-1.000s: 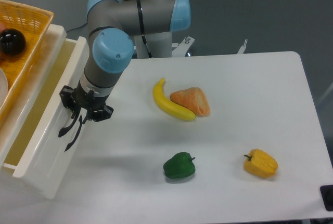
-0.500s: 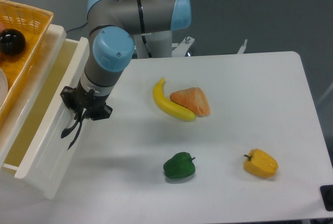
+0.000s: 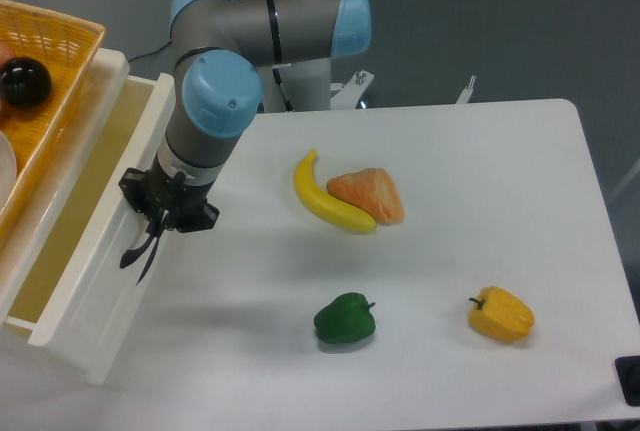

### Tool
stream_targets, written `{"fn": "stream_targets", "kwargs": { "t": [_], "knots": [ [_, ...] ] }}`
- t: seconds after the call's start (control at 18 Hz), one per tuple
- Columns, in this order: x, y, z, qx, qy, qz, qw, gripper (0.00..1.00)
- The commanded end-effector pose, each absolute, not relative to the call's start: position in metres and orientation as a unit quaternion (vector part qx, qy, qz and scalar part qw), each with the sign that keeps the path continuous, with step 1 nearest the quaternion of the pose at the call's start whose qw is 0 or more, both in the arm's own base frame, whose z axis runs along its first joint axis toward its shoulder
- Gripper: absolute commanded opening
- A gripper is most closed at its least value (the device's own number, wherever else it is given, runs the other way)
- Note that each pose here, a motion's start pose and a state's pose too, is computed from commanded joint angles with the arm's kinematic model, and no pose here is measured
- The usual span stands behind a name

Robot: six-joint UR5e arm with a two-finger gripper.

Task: Slide the top white drawer open
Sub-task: 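Pull the upper white drawer outward by its handle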

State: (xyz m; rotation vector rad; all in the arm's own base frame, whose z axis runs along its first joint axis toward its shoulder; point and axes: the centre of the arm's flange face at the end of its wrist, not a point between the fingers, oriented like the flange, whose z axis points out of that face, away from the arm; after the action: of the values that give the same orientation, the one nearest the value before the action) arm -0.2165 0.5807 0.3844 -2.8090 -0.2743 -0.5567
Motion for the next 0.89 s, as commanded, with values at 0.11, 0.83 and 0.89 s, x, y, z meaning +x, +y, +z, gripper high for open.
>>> {"fn": "stream_targets", "kwargs": {
  "t": [0.11, 0.83, 0.89],
  "knots": [
    [-0.221, 0.579, 0.384, -0.968, -0.095, -0.191, 0.133, 0.17],
    [-0.247, 0.566, 0.382, -0.971, -0.111, -0.169, 0.125, 0.17],
    [-0.249, 0.565, 0.382, -0.971, -0.113, -0.168, 0.125, 0.17]
  ]
}}
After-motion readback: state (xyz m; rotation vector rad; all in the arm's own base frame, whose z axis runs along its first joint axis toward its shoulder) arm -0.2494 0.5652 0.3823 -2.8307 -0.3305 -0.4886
